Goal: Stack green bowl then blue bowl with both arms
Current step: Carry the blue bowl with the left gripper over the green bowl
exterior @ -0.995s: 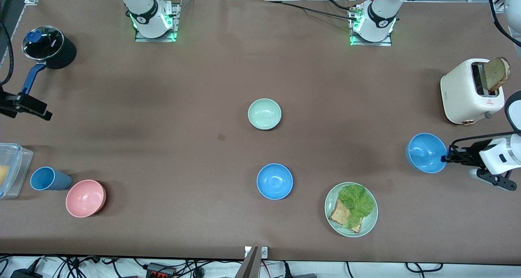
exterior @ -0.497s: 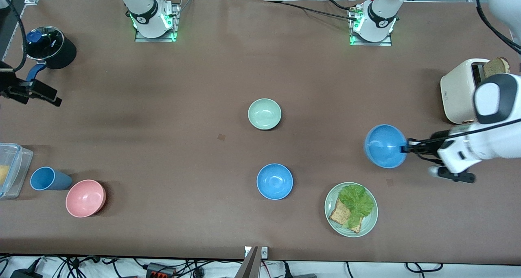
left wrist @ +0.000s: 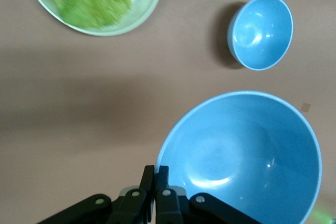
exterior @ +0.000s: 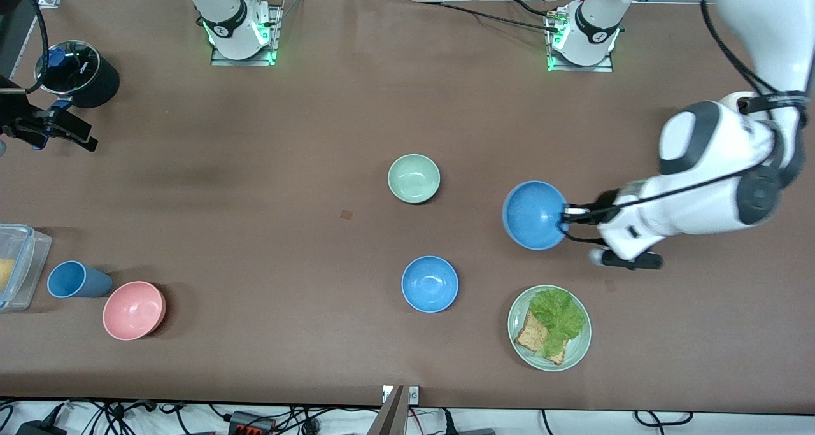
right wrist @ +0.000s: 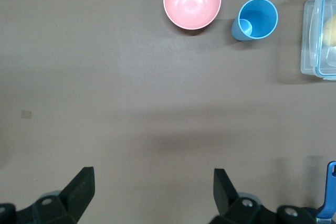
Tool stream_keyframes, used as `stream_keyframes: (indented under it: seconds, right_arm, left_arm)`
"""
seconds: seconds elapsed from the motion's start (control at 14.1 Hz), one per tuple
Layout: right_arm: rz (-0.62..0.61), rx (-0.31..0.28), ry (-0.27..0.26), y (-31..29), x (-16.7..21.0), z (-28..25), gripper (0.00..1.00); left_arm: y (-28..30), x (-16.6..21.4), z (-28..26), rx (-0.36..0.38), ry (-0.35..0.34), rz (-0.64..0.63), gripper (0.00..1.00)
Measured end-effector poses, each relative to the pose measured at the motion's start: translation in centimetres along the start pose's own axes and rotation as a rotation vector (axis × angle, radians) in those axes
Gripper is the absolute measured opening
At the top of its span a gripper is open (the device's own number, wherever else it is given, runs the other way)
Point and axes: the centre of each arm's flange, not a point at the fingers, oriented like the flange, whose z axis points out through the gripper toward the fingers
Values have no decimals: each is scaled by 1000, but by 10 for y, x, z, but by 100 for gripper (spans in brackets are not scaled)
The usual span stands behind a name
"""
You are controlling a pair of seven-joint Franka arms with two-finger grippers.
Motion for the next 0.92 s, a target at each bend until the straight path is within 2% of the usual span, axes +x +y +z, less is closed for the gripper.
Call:
stream_keyframes:
  seconds: [0.14, 0.36, 0.92]
  right_arm:
    - [-1, -1, 0, 0, 0, 0, 100]
    - [-5, -2, 0, -2, 0, 0, 100]
    - [-10, -4, 0, -4, 0, 0, 100]
  left_arm:
    - [47, -13, 18, 52, 5, -50, 4]
    - [98, -31, 37, 85, 19, -85, 4]
    - [90, -25, 49, 78, 46, -100, 4]
